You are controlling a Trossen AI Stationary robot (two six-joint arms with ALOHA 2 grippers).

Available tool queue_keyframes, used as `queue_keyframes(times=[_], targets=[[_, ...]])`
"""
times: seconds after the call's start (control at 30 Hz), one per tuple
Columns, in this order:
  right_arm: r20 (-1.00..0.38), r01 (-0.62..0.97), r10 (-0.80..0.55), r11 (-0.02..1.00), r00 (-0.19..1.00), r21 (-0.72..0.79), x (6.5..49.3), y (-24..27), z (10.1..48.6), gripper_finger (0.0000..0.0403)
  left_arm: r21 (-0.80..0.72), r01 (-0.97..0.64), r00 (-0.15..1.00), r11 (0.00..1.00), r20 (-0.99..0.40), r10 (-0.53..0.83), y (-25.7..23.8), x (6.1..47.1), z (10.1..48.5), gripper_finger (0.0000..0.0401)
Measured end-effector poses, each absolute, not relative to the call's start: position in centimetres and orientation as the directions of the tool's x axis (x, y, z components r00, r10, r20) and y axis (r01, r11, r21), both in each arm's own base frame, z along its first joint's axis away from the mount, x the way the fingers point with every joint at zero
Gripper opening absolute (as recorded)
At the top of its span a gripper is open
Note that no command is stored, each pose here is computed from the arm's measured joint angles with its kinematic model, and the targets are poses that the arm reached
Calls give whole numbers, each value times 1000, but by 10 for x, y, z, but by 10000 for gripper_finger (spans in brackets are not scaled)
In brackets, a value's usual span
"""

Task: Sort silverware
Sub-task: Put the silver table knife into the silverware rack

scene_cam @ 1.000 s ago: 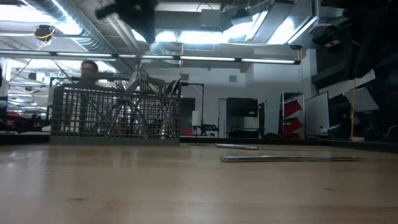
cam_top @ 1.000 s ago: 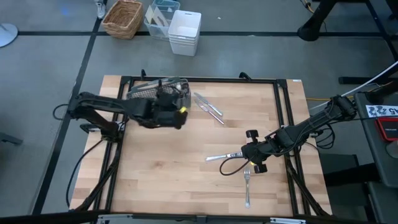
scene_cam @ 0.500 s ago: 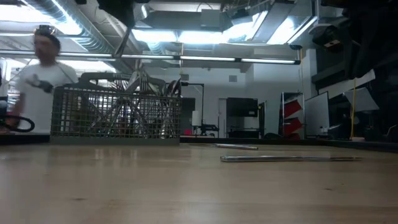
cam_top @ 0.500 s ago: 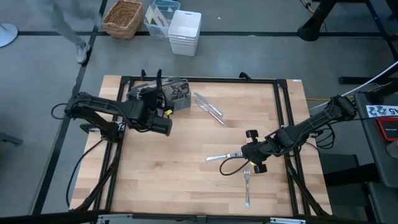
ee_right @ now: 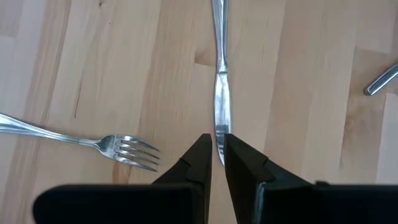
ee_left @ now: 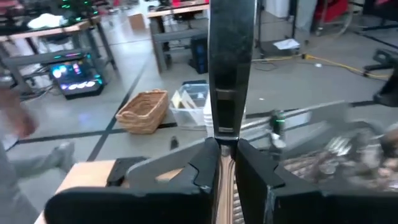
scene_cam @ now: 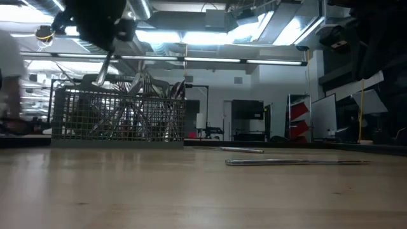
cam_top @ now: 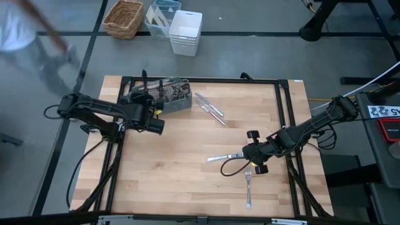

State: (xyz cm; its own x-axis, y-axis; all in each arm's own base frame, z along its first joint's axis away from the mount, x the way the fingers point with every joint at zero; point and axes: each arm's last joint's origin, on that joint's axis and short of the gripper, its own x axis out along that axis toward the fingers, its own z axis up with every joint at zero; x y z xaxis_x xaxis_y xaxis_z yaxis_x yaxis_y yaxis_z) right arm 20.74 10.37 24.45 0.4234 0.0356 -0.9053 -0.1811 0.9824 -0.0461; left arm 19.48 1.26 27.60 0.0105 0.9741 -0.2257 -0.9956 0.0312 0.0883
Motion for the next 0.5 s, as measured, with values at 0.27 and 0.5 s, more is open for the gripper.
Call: queue_keyframes(times=[0.27,0.5], targets=[[-890,-169,25,984,456,-59,210,104,246,46,1,-998,-61,-62,-200,978,27,181,223,42],[-889,-98,26,995,457,-22,210,104,246,46,-42,-996,-63,-73,-215,975,33,183,199,44]])
